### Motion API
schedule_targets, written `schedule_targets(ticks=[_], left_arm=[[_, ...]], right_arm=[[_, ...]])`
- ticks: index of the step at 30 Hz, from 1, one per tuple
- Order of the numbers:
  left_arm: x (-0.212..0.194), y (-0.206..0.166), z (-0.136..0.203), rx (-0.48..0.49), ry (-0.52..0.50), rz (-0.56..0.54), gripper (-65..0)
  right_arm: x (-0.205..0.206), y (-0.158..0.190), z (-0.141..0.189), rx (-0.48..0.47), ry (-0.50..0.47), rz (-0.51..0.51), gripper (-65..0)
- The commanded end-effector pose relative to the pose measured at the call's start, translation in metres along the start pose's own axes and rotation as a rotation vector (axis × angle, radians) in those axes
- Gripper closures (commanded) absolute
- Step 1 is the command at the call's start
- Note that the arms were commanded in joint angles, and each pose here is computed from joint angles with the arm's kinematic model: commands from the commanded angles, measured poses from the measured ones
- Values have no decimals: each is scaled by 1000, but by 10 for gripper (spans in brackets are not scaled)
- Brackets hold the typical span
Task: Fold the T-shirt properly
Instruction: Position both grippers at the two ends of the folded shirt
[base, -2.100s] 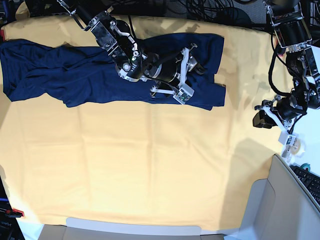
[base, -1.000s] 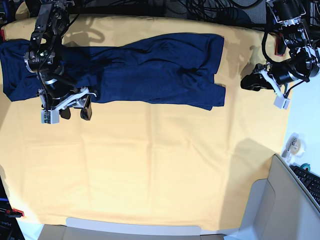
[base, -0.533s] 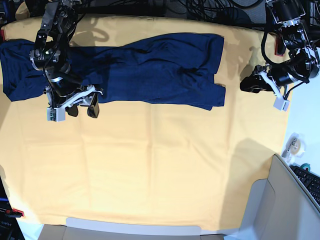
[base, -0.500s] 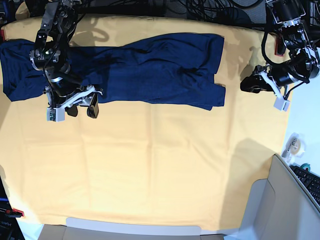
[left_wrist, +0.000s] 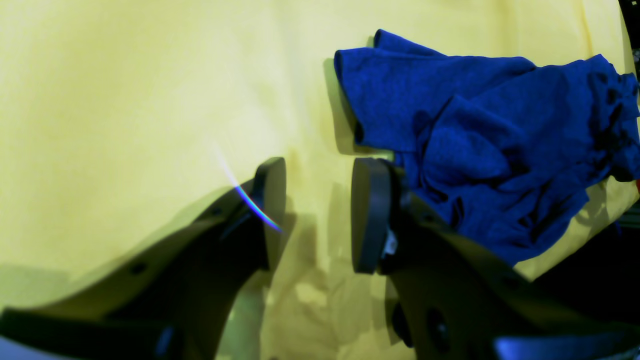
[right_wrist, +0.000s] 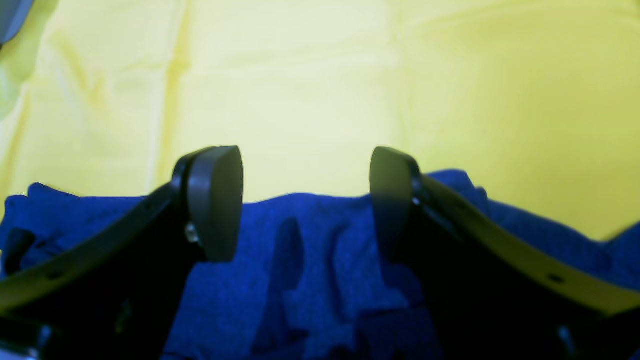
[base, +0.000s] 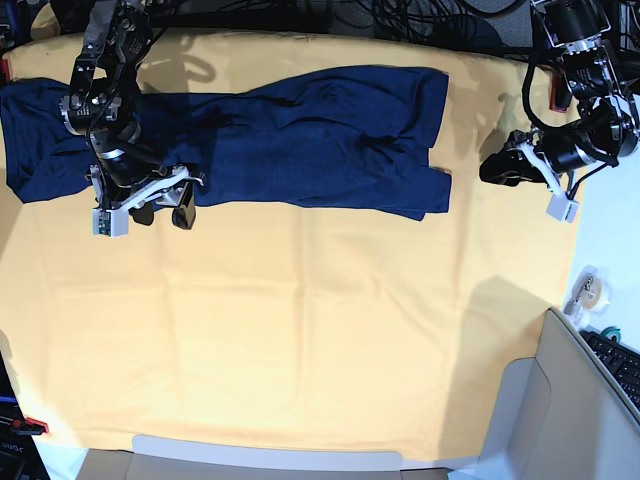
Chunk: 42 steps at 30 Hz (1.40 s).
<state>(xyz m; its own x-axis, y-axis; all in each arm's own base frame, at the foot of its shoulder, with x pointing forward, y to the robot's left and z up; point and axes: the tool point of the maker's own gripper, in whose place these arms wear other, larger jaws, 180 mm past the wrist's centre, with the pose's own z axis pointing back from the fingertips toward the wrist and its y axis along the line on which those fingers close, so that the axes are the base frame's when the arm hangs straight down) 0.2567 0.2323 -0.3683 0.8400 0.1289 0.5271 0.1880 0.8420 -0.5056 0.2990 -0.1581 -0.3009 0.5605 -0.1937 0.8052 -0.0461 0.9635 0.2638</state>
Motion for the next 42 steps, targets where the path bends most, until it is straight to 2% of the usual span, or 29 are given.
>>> schedule_targets(ticks=[1, 25, 31, 39, 42], left_arm=[[11, 0, 7, 2, -17, -29, -224], [12, -5, 8, 1, -21, -48, -225], [-4, -17, -4, -39, -16, -5, -262], [-10, -24, -13, -60, -17, 18, -262], [-19, -28, -22, -81, 24, 24, -262]], right_arm=[[14, 4, 2, 16, -50, 11, -393], [12, 2, 3, 13, -43, 14, -393], [14, 2, 3, 13, -47, 15, -393], [25, -36, 16, -91, -92, -24, -392], [28, -49, 22, -128, -107, -37, -392]])
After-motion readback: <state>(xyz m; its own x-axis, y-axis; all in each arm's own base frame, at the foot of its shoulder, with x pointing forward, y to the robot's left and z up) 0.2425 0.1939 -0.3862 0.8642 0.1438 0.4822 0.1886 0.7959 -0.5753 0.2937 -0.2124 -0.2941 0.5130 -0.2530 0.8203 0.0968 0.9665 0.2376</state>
